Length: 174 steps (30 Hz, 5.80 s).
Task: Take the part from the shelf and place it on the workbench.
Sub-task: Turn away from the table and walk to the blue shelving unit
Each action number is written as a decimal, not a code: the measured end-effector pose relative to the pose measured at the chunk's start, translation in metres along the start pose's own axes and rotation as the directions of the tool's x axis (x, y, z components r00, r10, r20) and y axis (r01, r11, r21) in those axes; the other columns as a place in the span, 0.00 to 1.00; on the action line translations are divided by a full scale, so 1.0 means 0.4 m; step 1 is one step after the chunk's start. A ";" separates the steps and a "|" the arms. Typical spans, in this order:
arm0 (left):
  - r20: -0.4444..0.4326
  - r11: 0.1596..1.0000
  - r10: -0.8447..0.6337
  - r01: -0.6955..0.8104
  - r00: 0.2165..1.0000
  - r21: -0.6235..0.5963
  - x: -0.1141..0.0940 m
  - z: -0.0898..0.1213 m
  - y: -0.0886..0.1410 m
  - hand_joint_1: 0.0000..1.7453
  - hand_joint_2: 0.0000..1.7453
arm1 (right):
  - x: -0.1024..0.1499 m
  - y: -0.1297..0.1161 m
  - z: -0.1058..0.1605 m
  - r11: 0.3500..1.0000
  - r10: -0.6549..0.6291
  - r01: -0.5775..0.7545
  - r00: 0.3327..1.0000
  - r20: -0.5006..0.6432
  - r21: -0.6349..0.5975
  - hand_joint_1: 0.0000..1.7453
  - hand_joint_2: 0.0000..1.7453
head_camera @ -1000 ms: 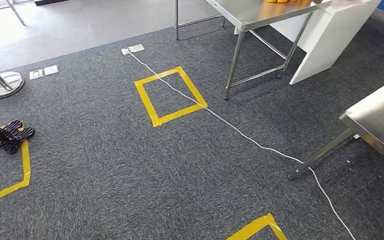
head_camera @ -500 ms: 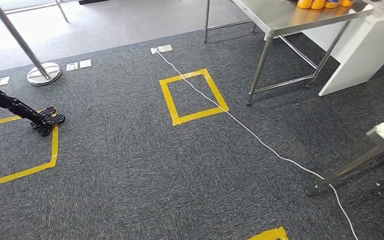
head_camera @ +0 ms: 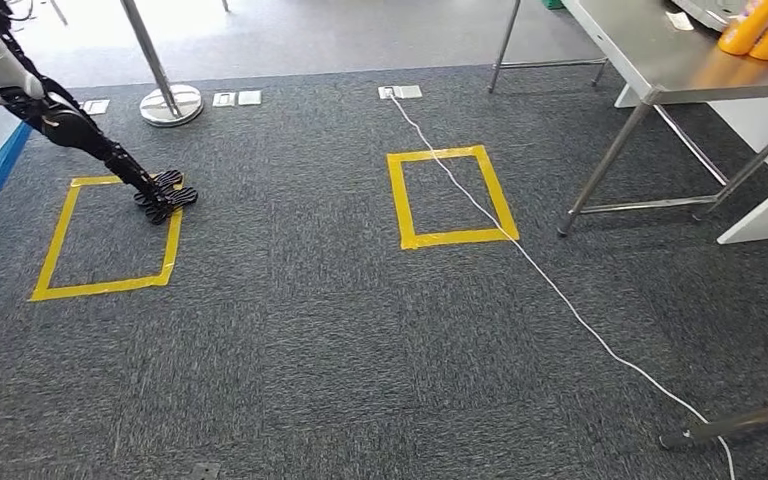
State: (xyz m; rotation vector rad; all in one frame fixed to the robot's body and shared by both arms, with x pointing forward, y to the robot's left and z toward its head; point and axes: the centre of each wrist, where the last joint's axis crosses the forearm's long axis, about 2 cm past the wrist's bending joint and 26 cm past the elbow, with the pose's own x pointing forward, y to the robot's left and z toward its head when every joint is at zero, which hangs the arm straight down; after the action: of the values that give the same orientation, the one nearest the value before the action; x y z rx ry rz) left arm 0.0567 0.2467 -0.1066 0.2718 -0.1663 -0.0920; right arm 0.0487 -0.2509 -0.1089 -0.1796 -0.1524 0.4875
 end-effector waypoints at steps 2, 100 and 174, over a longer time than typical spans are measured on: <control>-0.037 1.000 0.011 -0.012 0.999 -0.018 -0.002 0.000 -0.001 0.00 0.00 | -0.001 0.001 0.000 1.000 0.000 0.000 1.000 -0.001 0.001 0.00 0.00; 0.026 0.994 0.112 -0.112 0.993 -0.006 -0.013 -0.003 0.007 0.00 0.00 | 0.011 0.012 0.003 0.999 -0.025 0.025 1.000 0.018 0.020 0.00 0.00; 0.056 0.972 0.177 -0.166 0.983 -0.167 -0.010 0.005 -0.020 0.00 0.00 | 0.002 0.015 0.004 0.999 -0.045 0.044 0.999 0.028 0.020 0.00 0.00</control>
State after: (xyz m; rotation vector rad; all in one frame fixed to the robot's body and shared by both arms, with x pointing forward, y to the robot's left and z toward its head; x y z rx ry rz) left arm 0.0519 0.2389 -0.1075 0.0915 -0.2508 0.0568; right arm 0.0466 -0.2449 -0.1087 -0.1501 -0.1789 0.4469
